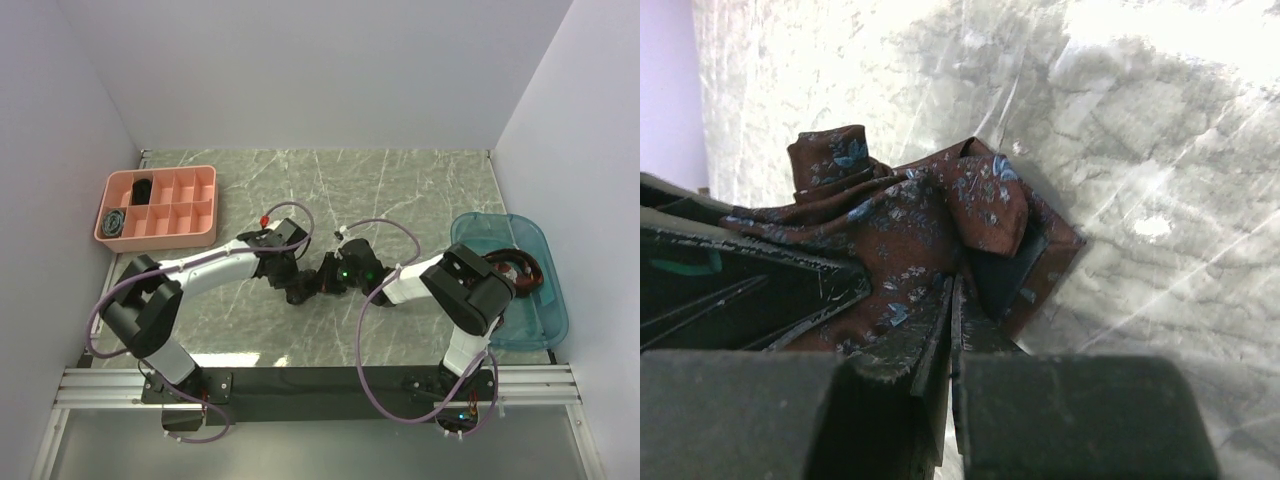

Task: Roll the ties
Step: Roll the tie

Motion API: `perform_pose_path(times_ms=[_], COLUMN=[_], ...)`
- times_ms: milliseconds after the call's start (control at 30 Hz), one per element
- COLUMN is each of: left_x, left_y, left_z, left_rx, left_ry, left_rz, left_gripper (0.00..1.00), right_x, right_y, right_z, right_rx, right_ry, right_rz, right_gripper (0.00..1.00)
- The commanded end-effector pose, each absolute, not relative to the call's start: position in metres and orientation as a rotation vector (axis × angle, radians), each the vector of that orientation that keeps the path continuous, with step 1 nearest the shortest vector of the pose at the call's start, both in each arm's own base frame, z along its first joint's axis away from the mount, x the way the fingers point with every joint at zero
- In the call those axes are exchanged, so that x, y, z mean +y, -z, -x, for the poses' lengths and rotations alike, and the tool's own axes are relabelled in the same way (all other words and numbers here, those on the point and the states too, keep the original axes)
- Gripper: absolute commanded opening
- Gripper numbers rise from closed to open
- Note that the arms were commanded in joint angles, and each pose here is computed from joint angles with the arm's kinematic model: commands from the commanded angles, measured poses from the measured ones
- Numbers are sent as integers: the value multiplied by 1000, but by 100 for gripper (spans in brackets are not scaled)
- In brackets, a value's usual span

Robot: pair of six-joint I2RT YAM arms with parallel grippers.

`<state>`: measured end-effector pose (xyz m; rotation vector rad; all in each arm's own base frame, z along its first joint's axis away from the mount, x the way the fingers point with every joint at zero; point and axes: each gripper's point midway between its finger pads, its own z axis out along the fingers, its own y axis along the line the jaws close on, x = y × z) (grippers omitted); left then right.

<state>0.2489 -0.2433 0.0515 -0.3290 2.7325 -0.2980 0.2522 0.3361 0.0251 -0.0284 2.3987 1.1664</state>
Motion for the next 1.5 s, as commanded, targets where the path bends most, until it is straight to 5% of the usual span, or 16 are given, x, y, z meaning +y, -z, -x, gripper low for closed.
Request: perform_pose_path(times_ms=[0,100,333,533,967,1233,1467], left_x=[-249,-243,-231,-216,-207,-211,-212], left_y=[-45,-44,-41,-36,-25,-20,-32], left_z=[-236,-232,-220,-211,-203,-198,-204], left_rx=[2739,2701,2570,2470,2397,2390,2338], left_ry=[450,517,698,812,969,1039,1068], left_rz=[437,526,669,747,815,829,820], left_gripper=[28,34,31,31,35,62,58], right_x=[341,347,349,356,376,387,392], right_y=[-38,-40,-58,-69,-43,-39,-36], right_z=[-250,-249,-248,-249,-224,-206,-198], right_rx=[2368,2355,2329,2315,2432,2465,2484], right_ry=[-1133,-1153,-1166,-1186,-1225,-1345,-1364], right_rz=[106,118,114,179,294,264,254], right_gripper=[7,7,32,35,20,13,11])
